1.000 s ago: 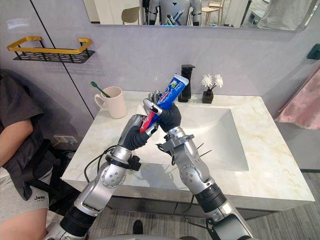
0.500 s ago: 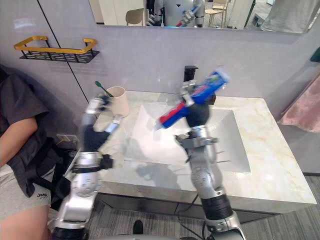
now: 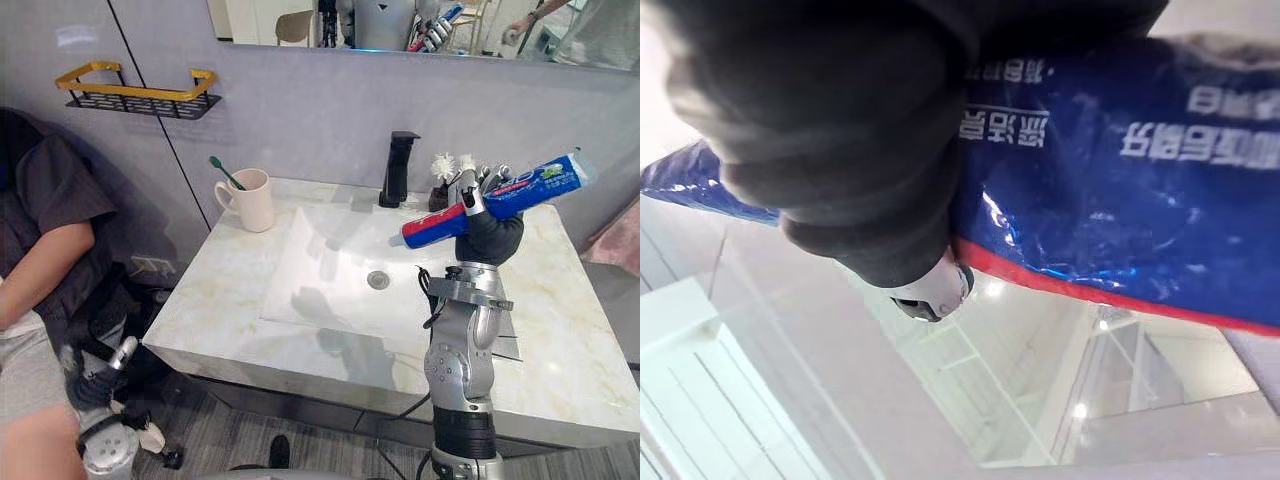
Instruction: Organize washtable
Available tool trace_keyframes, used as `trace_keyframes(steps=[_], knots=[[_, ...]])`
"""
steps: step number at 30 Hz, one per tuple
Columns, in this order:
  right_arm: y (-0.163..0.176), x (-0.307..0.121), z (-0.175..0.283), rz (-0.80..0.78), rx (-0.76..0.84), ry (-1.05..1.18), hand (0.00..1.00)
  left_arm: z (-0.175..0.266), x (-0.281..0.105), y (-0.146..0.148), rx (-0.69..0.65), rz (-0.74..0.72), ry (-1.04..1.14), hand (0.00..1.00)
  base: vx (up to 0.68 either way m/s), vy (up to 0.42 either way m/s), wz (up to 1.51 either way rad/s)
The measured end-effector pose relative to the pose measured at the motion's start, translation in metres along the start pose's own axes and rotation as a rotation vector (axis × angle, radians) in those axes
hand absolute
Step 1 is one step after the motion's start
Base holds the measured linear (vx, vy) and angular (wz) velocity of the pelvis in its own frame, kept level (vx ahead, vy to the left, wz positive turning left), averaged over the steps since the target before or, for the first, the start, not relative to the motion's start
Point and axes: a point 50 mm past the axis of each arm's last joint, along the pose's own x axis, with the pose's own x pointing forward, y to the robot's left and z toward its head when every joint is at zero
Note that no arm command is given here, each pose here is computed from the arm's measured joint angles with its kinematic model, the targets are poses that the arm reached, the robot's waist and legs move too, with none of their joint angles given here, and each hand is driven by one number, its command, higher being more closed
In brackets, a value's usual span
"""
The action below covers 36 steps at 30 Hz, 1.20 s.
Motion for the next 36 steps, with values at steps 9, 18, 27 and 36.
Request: trace_keyframes(steps=[9, 18, 27, 36], knots=[[0.008, 0.058, -0.003, 0.01, -0.263, -0.071, 1.0, -0.05, -0.019, -0.022, 0.129, -0.241, 0.194, 0.0, 0.03, -0.032, 0.3], [0.044, 0.138, 0.03, 0.014, -0.391, -0.252, 1.0, -0.064, -0.02, -0.024, 0.25, -0.339, 0.228, 0.0, 0.03, -0.03, 0.33], [0.079, 0.17, 0.038, 0.025, -0.365, -0.266, 1.0, -0.055, -0.011, -0.039, 0.275, -0.4, 0.183, 0.0, -0.01, -0.008, 0.09], [0.098, 0.182, 0.03, 0.068, -0.43, -0.23, 1.0, -0.039, -0.006, -0.054, 0.286, -0.46, 0.095, 0.0, 0.01, -0.016, 0.14]])
